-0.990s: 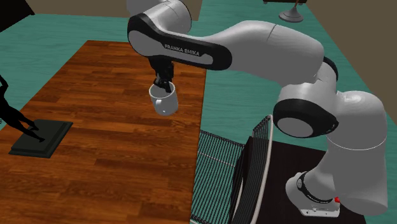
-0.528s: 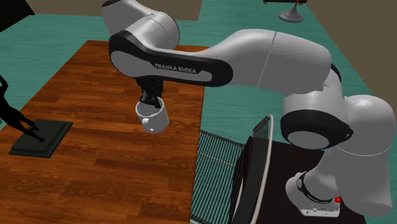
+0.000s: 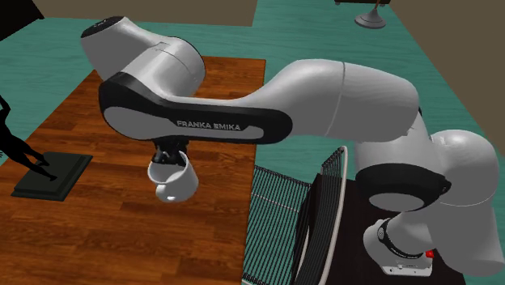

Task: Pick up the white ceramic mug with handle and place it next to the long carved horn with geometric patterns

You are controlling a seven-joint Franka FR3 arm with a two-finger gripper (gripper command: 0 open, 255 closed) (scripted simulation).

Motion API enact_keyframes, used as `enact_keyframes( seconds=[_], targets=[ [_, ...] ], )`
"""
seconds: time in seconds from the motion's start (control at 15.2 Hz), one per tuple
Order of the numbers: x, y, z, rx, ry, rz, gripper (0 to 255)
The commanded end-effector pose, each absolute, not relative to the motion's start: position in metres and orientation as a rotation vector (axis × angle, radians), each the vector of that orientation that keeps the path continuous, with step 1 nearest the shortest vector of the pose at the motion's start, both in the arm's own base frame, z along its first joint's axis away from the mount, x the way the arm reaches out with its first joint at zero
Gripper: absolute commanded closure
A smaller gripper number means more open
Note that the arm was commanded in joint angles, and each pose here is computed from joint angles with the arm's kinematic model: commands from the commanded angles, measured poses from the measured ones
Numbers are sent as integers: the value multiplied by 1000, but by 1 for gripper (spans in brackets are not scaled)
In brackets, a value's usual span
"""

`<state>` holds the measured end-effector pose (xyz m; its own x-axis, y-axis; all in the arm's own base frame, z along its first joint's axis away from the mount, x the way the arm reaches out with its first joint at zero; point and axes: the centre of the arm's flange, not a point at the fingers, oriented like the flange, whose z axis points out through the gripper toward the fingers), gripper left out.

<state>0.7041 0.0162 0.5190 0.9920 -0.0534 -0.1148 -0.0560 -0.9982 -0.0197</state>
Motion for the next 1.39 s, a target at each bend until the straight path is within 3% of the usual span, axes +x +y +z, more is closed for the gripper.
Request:
enact_keyframes(
  seconds=[0.0, 0.4, 1.32],
  targets=[
    [706, 44, 521, -3112, 87, 177, 255],
    [715, 120, 521, -3112, 87, 177, 255],
    [715, 120, 447, -3112, 87, 177, 255]
  ],
)
